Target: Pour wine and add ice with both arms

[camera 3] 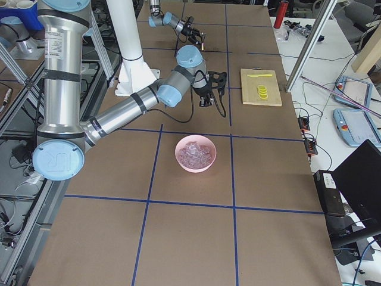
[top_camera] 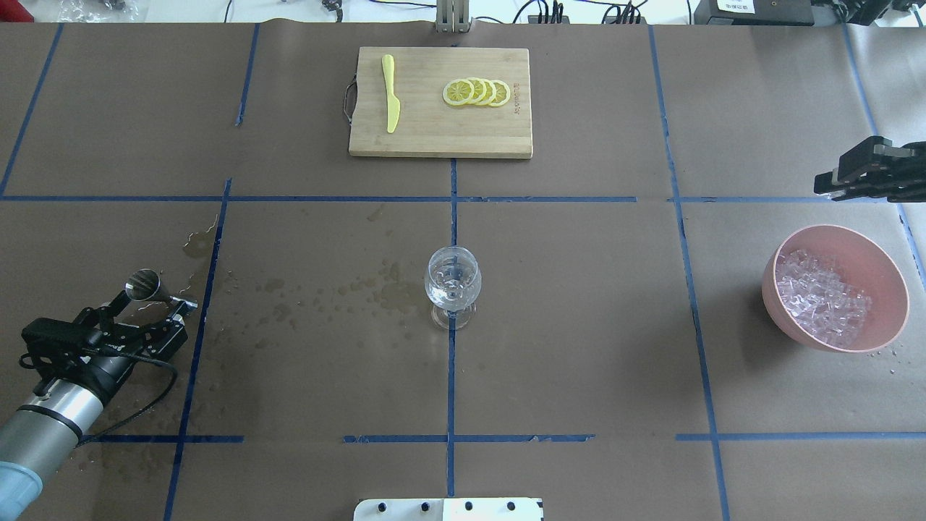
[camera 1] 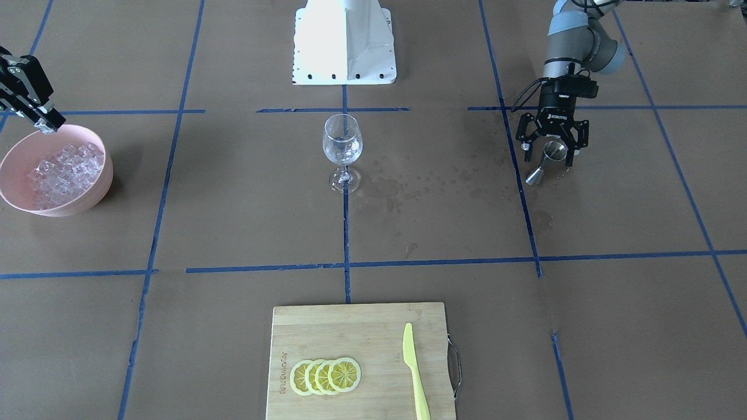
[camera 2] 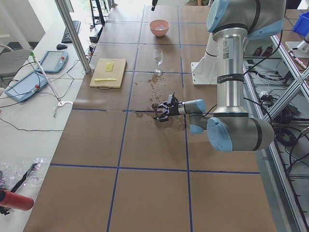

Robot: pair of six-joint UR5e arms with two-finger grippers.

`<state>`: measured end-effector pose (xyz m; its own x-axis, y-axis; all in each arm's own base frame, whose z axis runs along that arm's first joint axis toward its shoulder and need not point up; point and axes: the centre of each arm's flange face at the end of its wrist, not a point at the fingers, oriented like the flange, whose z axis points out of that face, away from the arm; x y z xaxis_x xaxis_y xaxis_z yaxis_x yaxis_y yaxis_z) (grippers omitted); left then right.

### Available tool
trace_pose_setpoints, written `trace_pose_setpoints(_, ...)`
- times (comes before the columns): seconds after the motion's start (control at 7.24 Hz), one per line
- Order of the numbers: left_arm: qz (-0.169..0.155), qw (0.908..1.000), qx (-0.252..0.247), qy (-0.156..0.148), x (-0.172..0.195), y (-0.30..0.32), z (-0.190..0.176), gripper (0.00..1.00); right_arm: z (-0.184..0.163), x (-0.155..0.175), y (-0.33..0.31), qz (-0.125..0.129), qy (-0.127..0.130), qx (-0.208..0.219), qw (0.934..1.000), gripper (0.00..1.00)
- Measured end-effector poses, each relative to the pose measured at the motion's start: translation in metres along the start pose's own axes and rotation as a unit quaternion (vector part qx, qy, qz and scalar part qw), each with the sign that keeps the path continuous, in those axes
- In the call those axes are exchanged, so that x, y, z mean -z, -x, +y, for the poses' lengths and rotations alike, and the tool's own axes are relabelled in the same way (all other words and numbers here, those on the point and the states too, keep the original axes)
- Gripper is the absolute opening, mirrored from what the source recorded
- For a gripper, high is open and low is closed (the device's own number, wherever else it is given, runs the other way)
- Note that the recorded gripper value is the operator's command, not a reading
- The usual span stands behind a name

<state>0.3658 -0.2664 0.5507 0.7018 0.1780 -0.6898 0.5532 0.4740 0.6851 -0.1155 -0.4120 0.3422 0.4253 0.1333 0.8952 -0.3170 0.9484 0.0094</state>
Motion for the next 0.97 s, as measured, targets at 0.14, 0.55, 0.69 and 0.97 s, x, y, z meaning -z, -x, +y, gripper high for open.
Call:
trace_pose_setpoints(0.14, 0.005, 0.9998, -0.005, 0.019, 0.006, 0.001, -0.004, 1.00, -0.001, -0.001, 0.009, -0.007, 0.002, -0.007, 1.0000, 0.00)
trace_pose_setpoints(0.55, 0.035, 0.9955, -0.009, 0.088, 0.034, 0.010, -0.019, 1.00, 0.002, -0.015, 0.053, -0.030, 0.012, -0.015, 0.9993, 0.00)
trace_pose_setpoints(0.69, 0.044, 0.9929, -0.011, 0.110, 0.040, 0.009, -0.023, 1.00, 0.006, -0.025, 0.078, -0.042, 0.021, -0.020, 0.9987, 0.00)
trace_pose_setpoints(0.97, 0.060, 0.9858, -0.015, 0.156, 0.052, -0.001, -0.030, 1.00, 0.027, -0.049, 0.147, -0.058, 0.046, -0.029, 0.9968, 0.00)
